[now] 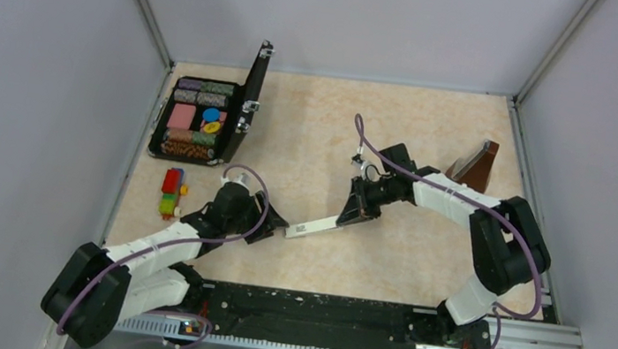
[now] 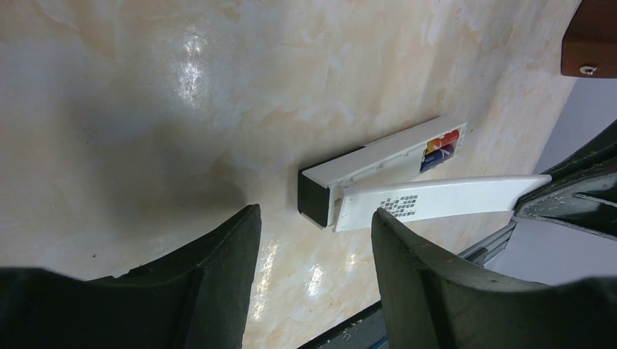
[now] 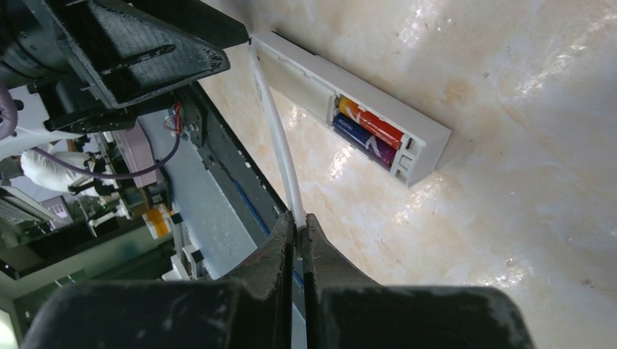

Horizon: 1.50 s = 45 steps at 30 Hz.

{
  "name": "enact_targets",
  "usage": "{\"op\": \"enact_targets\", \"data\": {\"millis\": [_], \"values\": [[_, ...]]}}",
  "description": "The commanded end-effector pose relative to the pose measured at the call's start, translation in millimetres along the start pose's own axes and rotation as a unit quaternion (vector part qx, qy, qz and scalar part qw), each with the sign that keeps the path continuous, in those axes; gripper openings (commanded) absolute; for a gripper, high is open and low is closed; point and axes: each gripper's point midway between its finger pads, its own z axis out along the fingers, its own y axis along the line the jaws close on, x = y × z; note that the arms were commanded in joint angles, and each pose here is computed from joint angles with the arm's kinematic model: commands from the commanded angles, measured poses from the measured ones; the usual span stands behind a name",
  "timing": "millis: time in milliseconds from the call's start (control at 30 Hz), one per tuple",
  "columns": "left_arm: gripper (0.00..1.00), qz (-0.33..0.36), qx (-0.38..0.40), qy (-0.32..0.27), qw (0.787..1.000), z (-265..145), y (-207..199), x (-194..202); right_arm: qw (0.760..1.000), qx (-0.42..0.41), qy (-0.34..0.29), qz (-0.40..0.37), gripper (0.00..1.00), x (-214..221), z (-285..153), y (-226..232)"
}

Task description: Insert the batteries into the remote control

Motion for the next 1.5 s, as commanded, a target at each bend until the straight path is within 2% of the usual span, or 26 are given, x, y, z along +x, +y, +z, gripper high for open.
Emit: {"op": "enact_targets", "data": {"millis": [0, 433, 967, 1467], "values": [[0.62, 0.008, 0.006, -0.01, 1.0, 3, -2, -5, 0.999, 0.03, -0.014, -0.007, 0.0, -13, 2, -14], [0.62, 0.027, -0.002, 0.028, 0.999, 10, -3, 2, 0.999, 0.036, -0.015, 0.021, 0.0, -23, 3, -25], [0.62, 0.039, -0.012, 0.027, 0.999, 12, -2, -1, 0.996, 0.067, 0.021, 0.052, 0.0, -13, 6, -45], [0.6, 0.056, -0.047, 0.057, 0.996, 17, 11, 6, 0.993, 0.105, 0.017, 0.059, 0.0, -16, 4, -56]]}}
